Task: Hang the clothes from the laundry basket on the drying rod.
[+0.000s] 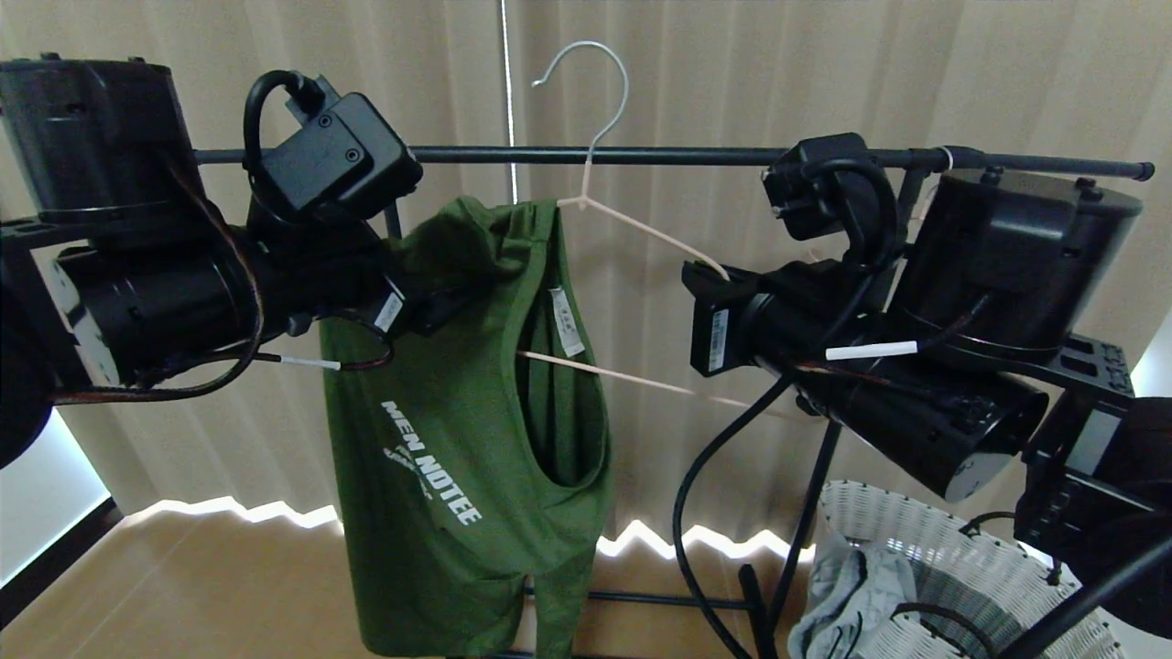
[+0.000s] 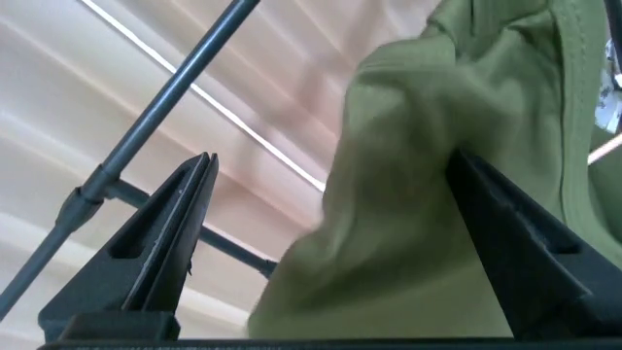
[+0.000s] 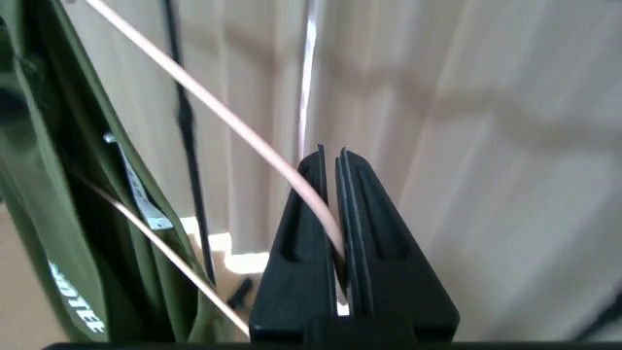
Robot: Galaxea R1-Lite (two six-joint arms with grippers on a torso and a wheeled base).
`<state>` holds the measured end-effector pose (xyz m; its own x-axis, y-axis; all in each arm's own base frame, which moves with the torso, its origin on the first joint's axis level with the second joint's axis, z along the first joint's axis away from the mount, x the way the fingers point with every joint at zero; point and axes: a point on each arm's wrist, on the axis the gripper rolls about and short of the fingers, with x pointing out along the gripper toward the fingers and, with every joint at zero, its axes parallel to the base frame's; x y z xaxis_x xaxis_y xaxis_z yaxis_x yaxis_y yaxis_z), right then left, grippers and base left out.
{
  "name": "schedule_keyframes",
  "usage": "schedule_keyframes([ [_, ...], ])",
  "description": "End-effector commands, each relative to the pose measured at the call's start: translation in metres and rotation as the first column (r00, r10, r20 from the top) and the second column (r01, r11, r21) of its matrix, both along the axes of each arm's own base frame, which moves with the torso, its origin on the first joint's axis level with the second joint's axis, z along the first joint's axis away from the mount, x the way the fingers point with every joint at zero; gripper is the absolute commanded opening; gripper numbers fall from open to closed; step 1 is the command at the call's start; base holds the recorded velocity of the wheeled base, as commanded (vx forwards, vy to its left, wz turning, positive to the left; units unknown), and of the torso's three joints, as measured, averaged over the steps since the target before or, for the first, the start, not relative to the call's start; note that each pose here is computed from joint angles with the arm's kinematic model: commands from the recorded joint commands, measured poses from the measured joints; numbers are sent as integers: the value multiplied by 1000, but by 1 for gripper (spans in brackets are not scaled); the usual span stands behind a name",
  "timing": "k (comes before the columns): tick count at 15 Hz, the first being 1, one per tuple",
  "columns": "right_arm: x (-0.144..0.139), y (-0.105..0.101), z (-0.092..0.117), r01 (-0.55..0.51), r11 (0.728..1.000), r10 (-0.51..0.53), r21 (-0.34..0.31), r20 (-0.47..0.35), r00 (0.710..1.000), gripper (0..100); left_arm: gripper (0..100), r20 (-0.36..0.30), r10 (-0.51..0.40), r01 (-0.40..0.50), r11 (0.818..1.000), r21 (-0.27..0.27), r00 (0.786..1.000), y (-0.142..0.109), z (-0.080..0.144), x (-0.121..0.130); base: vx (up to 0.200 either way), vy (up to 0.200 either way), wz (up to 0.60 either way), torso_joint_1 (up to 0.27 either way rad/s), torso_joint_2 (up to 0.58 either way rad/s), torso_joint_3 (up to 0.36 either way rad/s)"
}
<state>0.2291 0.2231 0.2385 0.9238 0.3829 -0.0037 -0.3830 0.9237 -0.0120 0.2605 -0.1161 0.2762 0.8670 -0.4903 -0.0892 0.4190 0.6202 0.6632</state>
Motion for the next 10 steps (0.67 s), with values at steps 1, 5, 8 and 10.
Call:
schedule_keyframes([
  [1,-5,1,-5,-26,999,26,-21,13,1000,0,100,11,0,0,1000,-5,1000,-1,-1,2,0,0,0,0,0,0],
  [5,-9,1,-8,-54,998,55,-29,41,998,0,100,20,0,0,1000,-9,1000,-1,-1,2,0,0,0,0,0,0],
  [8,-11,3,-9,-65,997,66,-31,38,997,0,100,17,0,0,1000,-6,1000,0,-2,1,0,0,0,0,0,0],
  [10,-11,4,-9,-66,997,67,-28,39,997,0,0,14,-1,1,1000,-5,1000,-1,-3,2,0,0,0,0,0,0],
])
